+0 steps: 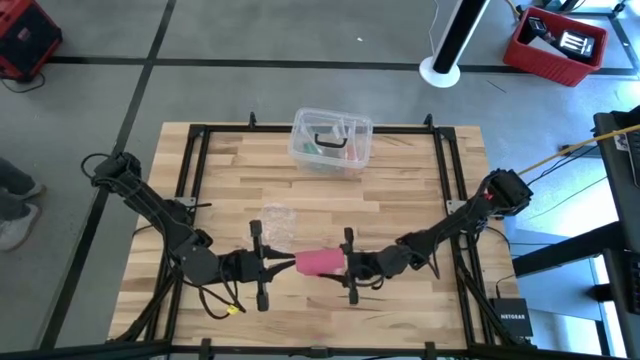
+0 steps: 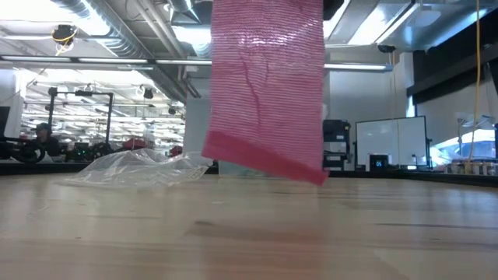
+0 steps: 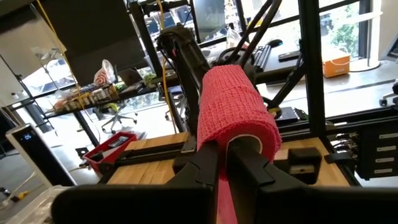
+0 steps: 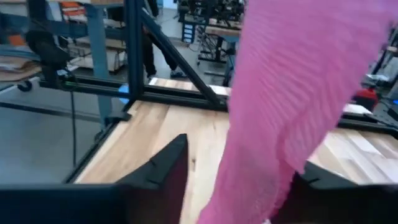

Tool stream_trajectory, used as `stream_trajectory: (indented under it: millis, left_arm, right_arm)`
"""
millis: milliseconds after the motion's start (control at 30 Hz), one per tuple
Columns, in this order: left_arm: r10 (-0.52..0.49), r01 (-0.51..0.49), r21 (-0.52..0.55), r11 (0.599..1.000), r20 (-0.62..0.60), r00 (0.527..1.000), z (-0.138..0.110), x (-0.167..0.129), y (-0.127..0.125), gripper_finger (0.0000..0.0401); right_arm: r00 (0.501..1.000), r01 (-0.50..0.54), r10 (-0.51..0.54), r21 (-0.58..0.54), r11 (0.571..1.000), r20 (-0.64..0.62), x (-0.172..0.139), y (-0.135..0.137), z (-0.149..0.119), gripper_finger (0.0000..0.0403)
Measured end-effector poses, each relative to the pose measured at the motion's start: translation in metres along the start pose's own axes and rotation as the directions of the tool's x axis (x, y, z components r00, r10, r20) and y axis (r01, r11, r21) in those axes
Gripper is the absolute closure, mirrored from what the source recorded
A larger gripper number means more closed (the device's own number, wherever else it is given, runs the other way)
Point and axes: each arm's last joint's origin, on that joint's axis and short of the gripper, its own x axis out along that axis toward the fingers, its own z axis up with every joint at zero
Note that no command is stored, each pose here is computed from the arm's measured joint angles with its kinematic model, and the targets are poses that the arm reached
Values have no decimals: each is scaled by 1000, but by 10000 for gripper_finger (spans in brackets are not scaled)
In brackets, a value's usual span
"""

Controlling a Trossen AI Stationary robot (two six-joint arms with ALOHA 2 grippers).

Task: Roll bandage
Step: Roll the pink bandage

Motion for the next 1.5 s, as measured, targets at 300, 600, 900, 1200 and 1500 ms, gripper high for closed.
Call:
stream_trajectory:
  millis: [300, 600, 900, 1200, 1500]
  left_arm:
    - [2, -2, -3, 1000, 6, 1000, 1, 0, 0, 388]
    - [68, -69, 60, 996, 15, 998, 4, 0, 3, 388]
    - [139, -137, 99, 986, -15, 990, 1, 7, 10, 388]
    - [149, -134, 155, 979, -92, 985, -12, 13, 14, 388]
    - [146, -121, 176, 977, -137, 980, -20, 17, 17, 388]
  right_arm:
    - [997, 17, -20, -41, 999, -73, -1, 0, -8, 389]
    - [995, -67, 62, -57, 996, -76, -14, 27, -7, 394]
    - [993, -117, 114, -73, 990, -43, -21, 47, 6, 399]
    - [991, -109, 93, -169, 980, -101, -23, 65, 26, 400]
    - [990, -128, 117, -172, 977, -75, -28, 82, 54, 400]
